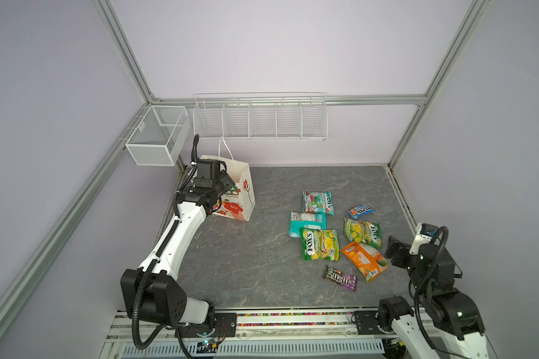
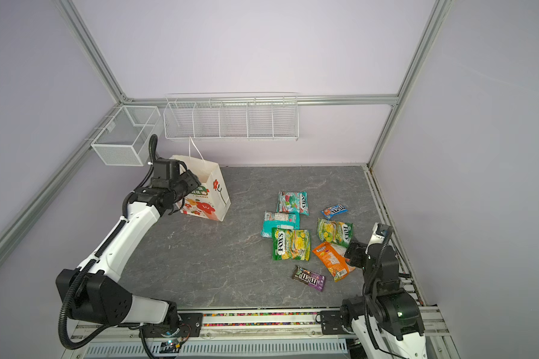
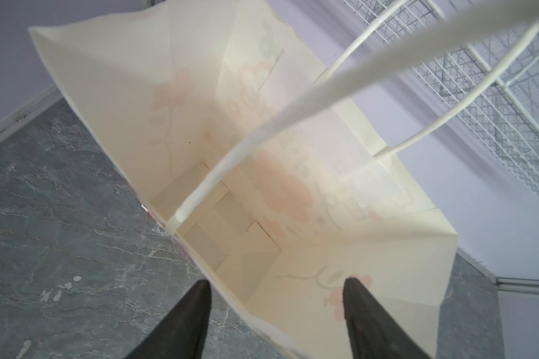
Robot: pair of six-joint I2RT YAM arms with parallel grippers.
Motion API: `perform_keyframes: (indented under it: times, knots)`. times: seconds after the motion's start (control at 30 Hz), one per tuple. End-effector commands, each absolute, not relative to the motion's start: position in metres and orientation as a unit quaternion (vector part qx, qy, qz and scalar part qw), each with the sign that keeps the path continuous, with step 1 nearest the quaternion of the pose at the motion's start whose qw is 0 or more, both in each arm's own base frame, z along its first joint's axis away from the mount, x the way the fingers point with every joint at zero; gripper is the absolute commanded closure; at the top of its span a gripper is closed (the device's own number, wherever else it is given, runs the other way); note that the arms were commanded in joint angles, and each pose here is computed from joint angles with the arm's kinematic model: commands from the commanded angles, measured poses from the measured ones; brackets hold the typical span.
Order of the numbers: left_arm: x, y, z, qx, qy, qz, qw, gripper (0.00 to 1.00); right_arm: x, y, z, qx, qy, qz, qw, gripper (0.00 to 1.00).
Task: Place the snacks into the paper bag
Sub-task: 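Grip the bag rim with the left gripper and drag it upright toward the snacks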
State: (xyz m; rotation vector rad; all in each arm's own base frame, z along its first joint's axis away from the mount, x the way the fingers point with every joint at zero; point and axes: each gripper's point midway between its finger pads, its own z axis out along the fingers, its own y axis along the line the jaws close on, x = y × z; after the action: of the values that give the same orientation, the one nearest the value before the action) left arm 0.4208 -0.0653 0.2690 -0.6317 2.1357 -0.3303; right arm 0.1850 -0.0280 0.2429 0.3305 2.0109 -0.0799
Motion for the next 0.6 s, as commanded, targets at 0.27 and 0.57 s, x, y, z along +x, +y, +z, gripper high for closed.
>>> perform_keyframes:
  times: [0.27, 0.57]
  knots:
    - [0.418, -0.063, 0.269, -0.25, 0.857, -0.122, 0.433, 0.79, 0.186, -0.029, 0.247, 0.137, 0.83, -0.036, 0.54, 0.12]
    - [0.409, -0.059, 0.284, -0.24, 0.854, -0.117, 0.445, 0.94, 0.186, -0.03, 0.246, 0.137, 0.829, -0.038, 0.54, 0.12]
